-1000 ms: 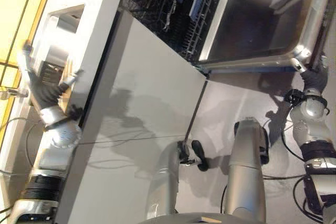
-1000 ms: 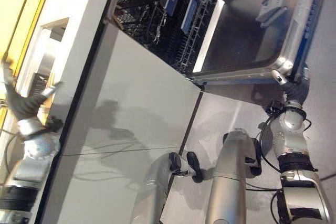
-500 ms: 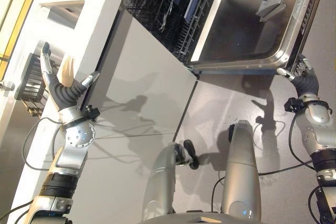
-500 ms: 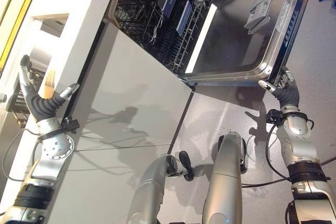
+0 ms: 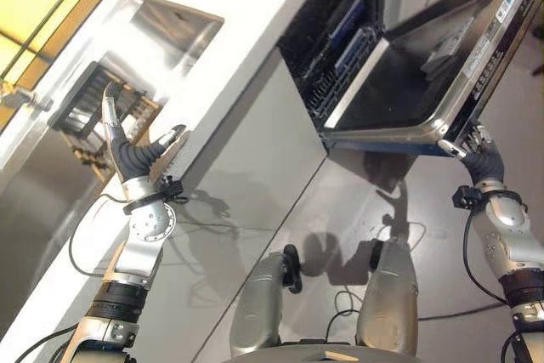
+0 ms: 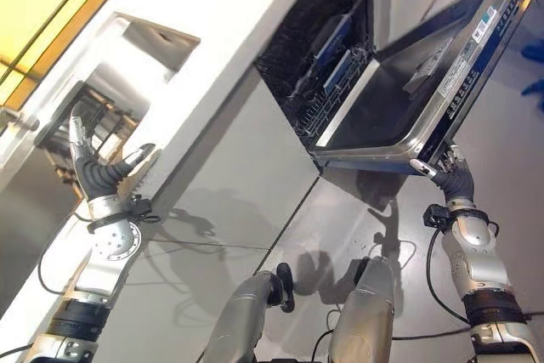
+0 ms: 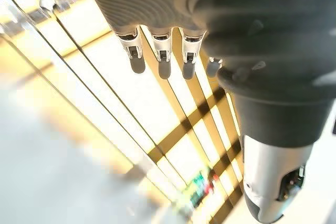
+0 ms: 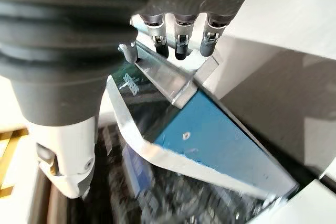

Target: Pick up plates and place into dishwasher.

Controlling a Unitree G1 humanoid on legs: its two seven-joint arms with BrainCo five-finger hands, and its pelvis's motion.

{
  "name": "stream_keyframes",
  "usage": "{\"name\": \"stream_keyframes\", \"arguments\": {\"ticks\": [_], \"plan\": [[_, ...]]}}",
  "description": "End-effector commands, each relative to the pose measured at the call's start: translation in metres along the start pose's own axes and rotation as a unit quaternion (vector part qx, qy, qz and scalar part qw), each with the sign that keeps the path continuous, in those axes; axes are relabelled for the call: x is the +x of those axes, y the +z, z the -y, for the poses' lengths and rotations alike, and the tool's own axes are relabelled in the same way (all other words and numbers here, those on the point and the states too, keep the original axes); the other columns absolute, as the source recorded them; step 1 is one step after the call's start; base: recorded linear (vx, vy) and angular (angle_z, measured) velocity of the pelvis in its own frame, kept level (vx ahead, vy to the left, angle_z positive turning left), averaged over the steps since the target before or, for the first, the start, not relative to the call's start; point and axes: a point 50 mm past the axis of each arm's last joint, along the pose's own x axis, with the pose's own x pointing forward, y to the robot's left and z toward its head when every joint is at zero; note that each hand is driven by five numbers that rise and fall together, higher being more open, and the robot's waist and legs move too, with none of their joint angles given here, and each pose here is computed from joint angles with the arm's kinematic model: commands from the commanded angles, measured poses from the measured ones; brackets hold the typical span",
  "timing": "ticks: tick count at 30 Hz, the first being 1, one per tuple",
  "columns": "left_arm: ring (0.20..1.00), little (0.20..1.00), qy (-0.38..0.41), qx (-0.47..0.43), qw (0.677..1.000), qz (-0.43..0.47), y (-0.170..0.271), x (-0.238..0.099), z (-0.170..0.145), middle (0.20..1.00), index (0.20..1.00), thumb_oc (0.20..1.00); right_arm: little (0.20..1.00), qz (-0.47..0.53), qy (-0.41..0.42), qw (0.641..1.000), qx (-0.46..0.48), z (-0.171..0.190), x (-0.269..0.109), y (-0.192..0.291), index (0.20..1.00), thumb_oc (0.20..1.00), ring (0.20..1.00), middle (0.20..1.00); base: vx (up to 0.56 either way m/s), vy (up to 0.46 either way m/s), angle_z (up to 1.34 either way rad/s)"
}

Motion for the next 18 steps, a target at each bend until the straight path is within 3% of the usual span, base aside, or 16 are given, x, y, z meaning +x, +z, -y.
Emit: {"name": "stream_keyframes", "arguments": {"ticks": [1, 11, 18], "plan": [[1.000, 1.000, 0.043, 0.106, 0.991, 0.074, 0.012, 0.049, -0.059, 1.000, 1.000, 1.000, 1.000, 0.272, 0.154, 0.948, 0.059, -0.083, 0.020, 0.108, 1.000, 1.000, 1.000, 1.000, 0.18, -0.248, 0.32], [1.000, 1.000, 0.006, 0.104, 0.992, 0.071, 0.011, 0.042, -0.075, 1.000, 1.000, 1.000, 1.000, 0.257, 0.141, 0.954, 0.066, -0.091, 0.017, 0.096, 1.000, 1.000, 1.000, 1.000, 0.11, -0.119, 0.73], [1.000, 1.000, -0.011, 0.103, 0.992, 0.076, 0.013, 0.038, -0.084, 1.000, 1.000, 1.000, 1.000, 0.253, 0.136, 0.955, 0.069, -0.094, 0.012, 0.089, 1.000, 1.000, 1.000, 1.000, 0.01, -0.110, 0.03]]}}
